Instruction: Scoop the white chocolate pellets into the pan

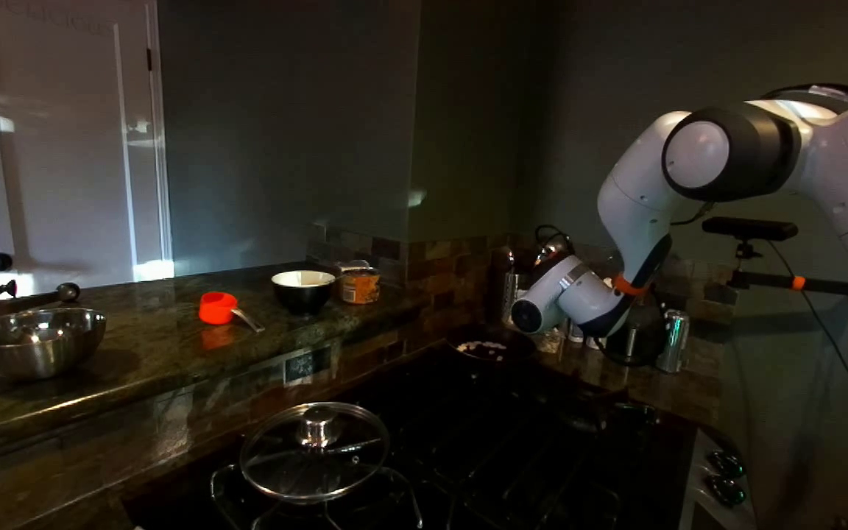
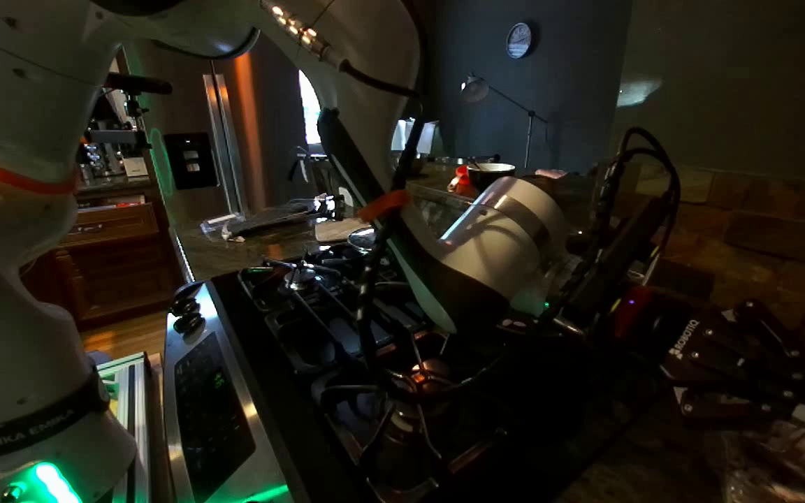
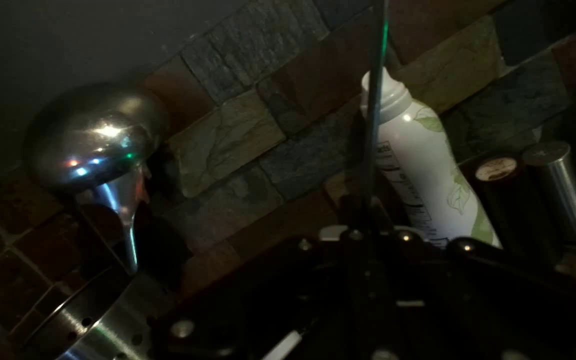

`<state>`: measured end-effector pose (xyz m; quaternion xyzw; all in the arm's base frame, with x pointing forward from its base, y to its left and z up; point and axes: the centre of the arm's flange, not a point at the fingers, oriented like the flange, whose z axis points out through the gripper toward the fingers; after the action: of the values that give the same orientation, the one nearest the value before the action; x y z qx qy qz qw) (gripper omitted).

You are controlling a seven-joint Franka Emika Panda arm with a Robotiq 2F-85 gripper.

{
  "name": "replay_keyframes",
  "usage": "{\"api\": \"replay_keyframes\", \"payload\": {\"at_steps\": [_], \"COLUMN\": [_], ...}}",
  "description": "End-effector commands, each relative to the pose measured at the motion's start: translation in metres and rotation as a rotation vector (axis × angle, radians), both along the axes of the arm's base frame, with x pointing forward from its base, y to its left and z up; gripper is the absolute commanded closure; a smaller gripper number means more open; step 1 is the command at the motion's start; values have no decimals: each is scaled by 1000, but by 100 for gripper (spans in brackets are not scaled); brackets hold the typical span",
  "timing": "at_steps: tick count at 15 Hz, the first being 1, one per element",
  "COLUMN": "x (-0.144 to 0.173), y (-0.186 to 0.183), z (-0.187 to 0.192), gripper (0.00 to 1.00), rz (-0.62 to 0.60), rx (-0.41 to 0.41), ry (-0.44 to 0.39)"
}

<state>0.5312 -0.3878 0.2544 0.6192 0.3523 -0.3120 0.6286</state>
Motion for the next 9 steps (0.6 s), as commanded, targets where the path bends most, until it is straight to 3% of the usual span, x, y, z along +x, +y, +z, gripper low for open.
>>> {"api": "replay_keyframes", "payload": {"at_steps": [1,6,8,9], "x": [18,25,27,27], "y": [5,11,17,19], "z": [-28,-42,-51,-53], "gripper": [99,99,99,99], "rz": [19,47,43,43], "rx": [-27,-42,36,33], "ry": [36,-77,-124,-164]}}
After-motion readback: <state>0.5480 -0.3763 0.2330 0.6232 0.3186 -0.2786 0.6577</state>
